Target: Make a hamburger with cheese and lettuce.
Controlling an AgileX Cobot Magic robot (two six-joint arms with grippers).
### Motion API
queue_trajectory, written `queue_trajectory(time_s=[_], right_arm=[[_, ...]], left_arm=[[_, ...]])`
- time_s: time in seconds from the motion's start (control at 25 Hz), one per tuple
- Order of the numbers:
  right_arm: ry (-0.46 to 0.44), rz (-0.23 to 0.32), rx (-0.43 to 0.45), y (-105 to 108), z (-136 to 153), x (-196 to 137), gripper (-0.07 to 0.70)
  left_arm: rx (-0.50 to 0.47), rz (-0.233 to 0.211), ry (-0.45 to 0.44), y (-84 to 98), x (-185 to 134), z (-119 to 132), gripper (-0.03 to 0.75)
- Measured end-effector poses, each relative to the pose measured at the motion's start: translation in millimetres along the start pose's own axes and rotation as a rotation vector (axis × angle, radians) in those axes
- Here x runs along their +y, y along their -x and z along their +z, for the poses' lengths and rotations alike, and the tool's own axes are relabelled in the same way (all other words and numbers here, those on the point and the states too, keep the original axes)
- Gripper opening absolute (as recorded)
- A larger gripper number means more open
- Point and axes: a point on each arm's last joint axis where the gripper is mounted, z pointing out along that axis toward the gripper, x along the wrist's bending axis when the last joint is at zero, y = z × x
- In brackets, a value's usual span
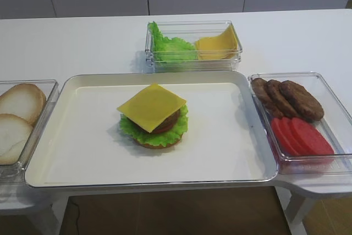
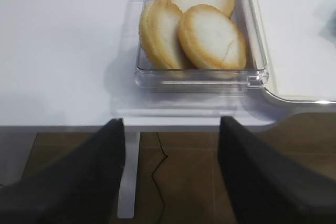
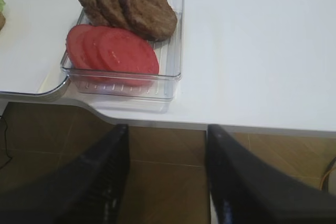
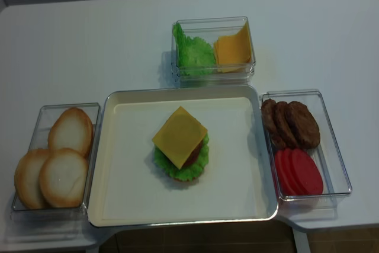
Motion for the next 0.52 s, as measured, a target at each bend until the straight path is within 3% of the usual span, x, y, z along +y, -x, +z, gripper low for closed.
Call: queue_trajectory(time_s=[0.52], right_arm=[[0.000, 0.000, 0.000, 0.0, 0.0, 0.0, 0.372]], left_arm=[[0.000, 0.000, 0.000, 0.0, 0.0, 0.0, 0.418]])
